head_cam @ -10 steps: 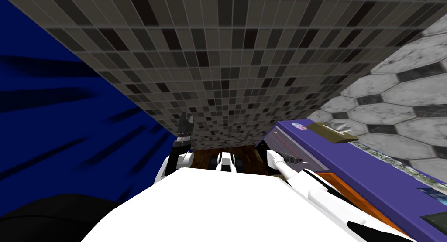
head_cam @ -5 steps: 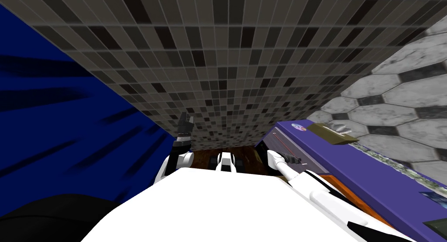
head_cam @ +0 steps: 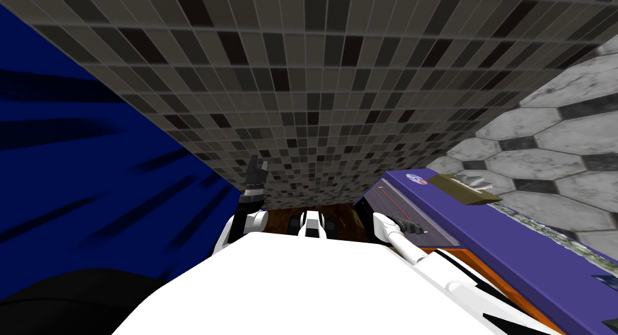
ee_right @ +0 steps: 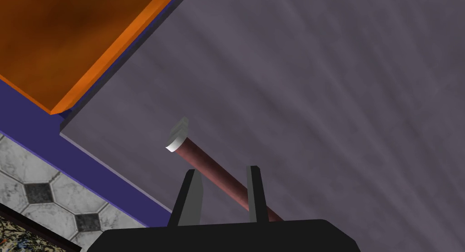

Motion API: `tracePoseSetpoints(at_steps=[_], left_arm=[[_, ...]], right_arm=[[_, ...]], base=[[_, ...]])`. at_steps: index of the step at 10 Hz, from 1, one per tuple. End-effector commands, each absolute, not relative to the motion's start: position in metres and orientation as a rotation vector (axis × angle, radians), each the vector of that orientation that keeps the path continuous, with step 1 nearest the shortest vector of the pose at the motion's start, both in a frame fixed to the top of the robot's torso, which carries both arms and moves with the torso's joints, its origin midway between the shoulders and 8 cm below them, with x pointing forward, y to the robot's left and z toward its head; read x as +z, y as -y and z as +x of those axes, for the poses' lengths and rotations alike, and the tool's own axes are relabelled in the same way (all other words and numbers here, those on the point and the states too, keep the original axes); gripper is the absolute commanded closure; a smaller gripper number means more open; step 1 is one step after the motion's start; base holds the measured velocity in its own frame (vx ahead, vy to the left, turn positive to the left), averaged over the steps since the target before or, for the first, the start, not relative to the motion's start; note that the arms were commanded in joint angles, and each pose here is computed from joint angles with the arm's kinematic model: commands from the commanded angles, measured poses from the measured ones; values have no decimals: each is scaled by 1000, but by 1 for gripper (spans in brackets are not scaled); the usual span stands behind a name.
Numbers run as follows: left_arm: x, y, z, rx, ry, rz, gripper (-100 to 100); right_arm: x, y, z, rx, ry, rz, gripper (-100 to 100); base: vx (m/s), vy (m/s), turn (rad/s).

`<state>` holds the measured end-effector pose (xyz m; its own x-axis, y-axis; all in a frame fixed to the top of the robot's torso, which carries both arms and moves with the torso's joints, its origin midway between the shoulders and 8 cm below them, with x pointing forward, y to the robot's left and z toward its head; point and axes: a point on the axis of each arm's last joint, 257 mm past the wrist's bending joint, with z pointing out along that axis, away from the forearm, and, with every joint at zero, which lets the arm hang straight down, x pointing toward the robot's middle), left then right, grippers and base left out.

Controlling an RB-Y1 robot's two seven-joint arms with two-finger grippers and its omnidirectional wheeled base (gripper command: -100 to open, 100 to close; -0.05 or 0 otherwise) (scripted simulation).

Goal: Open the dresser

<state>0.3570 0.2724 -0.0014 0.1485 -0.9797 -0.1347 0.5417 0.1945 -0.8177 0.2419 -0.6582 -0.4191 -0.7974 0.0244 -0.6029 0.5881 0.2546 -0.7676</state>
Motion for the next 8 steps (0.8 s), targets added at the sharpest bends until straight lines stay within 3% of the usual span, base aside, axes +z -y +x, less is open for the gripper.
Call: tracePoseSetpoints(at_steps=[1, 6, 8], left_arm=[[-1, -272, 357, -1234, -780, -702, 0], [-1, -272, 357, -1233, -780, -702, 0], [-1, -272, 357, -1233, -780, -702, 0]], right_arm=[[-426, 650, 233, -1537, -2058, 565, 100], [-425, 657, 194, -1587, -2057, 569, 100], [-426, 648, 204, -1542, -2055, 573, 100]], base=[[44, 37, -4], [34, 26, 18], [32, 22, -3]])
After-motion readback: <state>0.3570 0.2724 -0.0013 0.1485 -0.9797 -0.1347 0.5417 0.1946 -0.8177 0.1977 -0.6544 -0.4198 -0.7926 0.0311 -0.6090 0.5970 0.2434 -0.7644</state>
